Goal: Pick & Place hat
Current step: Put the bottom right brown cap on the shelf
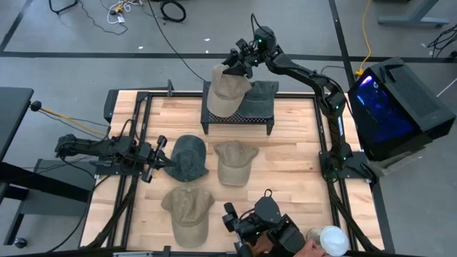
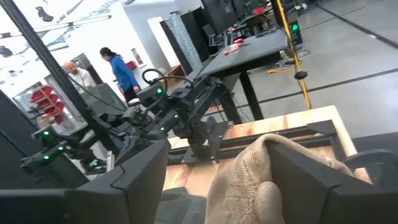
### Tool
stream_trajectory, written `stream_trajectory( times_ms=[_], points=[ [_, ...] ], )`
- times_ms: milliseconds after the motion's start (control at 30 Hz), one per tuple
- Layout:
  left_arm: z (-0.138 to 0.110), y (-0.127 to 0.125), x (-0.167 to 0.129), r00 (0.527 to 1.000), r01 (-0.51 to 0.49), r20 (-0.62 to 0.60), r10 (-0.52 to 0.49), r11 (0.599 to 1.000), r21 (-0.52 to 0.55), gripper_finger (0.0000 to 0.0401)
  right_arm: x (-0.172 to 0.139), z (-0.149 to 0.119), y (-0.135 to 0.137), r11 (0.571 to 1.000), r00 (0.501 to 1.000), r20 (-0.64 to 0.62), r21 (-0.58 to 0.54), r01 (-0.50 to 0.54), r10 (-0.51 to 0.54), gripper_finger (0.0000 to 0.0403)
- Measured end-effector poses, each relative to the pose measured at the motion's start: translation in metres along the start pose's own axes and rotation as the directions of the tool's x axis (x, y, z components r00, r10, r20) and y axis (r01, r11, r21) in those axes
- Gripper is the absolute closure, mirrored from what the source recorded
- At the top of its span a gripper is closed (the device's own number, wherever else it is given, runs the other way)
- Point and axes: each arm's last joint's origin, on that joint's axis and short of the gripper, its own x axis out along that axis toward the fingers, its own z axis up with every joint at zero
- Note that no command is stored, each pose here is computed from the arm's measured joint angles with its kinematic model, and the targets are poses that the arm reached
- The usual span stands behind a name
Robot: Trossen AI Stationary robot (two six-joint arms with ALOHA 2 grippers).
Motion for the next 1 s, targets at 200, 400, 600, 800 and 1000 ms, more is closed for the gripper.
stream_trajectory(
  times_ms=[200,400,600,800,1000],
  points=[
    [0.000,0.000,0.000,1.000,0.000,0.000,0.000,1.000,0.000,0.0398,0.001,-0.001,0.002,0.998,0.998,-0.021,0.019,-0.061,0.061,0.0133],
    [0.000,0.000,0.000,1.000,0.000,0.000,0.000,1.000,0.000,0.0398,0.003,-0.001,0.003,0.997,0.997,-0.026,0.017,-0.077,0.077,0.0133],
    [0.000,0.000,0.000,1.000,0.000,0.000,0.000,1.000,0.000,0.0398,0.008,0.000,0.004,0.999,1.000,-0.005,-0.033,-0.030,0.030,0.0133],
    [0.000,0.000,0.000,1.000,0.000,0.000,0.000,1.000,0.000,0.0398,0.020,-0.002,0.010,0.996,0.997,-0.020,-0.059,-0.074,0.073,0.0133],
    [0.000,0.000,0.000,1.000,0.000,0.000,0.000,1.000,0.000,0.0398,0.026,-0.002,0.013,0.994,0.996,-0.025,-0.066,-0.090,0.089,0.0133]
  ],
)
